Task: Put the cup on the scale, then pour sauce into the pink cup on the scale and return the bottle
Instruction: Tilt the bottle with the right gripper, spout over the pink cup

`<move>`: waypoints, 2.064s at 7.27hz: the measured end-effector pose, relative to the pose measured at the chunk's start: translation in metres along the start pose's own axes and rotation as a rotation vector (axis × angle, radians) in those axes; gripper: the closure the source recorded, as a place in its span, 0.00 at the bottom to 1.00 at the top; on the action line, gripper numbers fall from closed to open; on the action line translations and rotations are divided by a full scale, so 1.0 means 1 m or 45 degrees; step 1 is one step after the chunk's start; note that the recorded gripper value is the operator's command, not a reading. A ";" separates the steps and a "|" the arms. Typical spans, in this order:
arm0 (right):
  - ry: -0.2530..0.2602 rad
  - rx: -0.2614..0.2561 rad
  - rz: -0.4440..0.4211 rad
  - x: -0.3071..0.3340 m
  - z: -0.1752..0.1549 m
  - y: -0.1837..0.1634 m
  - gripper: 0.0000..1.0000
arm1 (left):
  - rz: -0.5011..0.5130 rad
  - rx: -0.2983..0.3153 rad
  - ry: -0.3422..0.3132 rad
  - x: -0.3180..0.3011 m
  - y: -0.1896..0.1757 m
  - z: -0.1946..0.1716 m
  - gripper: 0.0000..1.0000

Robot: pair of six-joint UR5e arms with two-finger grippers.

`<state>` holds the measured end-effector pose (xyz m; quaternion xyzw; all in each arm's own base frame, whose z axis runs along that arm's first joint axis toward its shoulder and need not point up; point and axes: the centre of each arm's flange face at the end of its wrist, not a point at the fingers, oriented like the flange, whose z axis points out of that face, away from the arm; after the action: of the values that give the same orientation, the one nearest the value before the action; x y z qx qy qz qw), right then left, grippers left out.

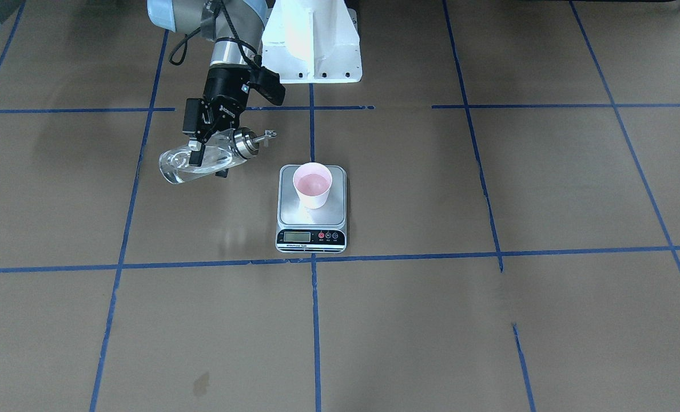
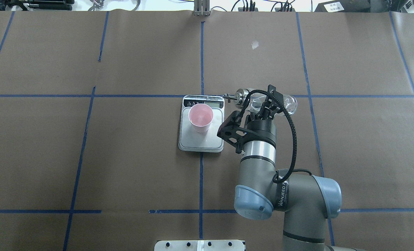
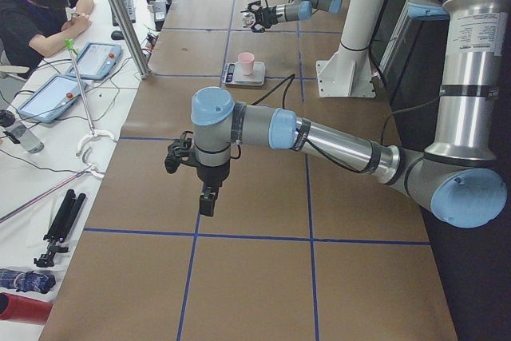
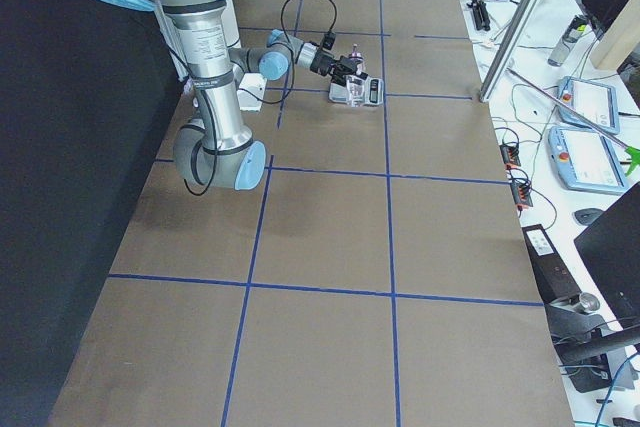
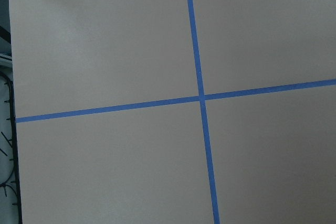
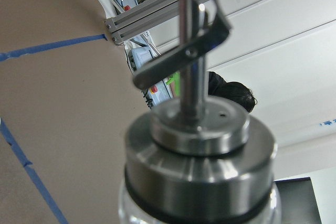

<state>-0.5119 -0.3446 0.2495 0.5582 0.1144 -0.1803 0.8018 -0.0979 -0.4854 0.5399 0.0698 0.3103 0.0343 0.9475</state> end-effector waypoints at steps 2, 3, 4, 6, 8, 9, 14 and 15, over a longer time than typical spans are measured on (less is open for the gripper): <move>0.045 -0.007 -0.079 -0.015 0.004 -0.008 1.00 | -0.007 -0.009 0.001 -0.002 0.000 0.003 0.00; 0.077 -0.010 -0.125 -0.019 0.006 -0.011 1.00 | -0.009 -0.012 0.001 -0.004 0.000 0.005 0.00; 0.104 -0.014 -0.169 -0.025 0.009 -0.011 1.00 | -0.012 -0.016 0.001 -0.004 0.000 0.006 0.00; 0.158 -0.015 -0.247 -0.048 0.018 -0.016 1.00 | -0.017 -0.023 0.002 -0.006 0.001 0.009 0.00; 0.196 -0.012 -0.299 -0.066 0.026 -0.020 1.00 | -0.025 -0.034 0.010 -0.010 0.001 0.014 0.00; 0.213 -0.009 -0.320 -0.072 0.029 -0.020 1.00 | -0.029 -0.039 0.023 -0.010 0.001 0.016 0.00; 0.323 0.045 -0.429 -0.071 0.034 -0.024 1.00 | -0.035 -0.045 0.041 -0.011 0.001 0.019 0.00; 0.352 0.058 -0.458 -0.069 0.035 -0.023 1.00 | -0.035 -0.045 0.041 -0.011 0.001 0.019 0.00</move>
<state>-0.5849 -0.3739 0.2686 0.5662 0.3166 -0.2447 0.7207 -0.0958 -0.4873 0.5619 0.0482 0.3258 0.0277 0.9438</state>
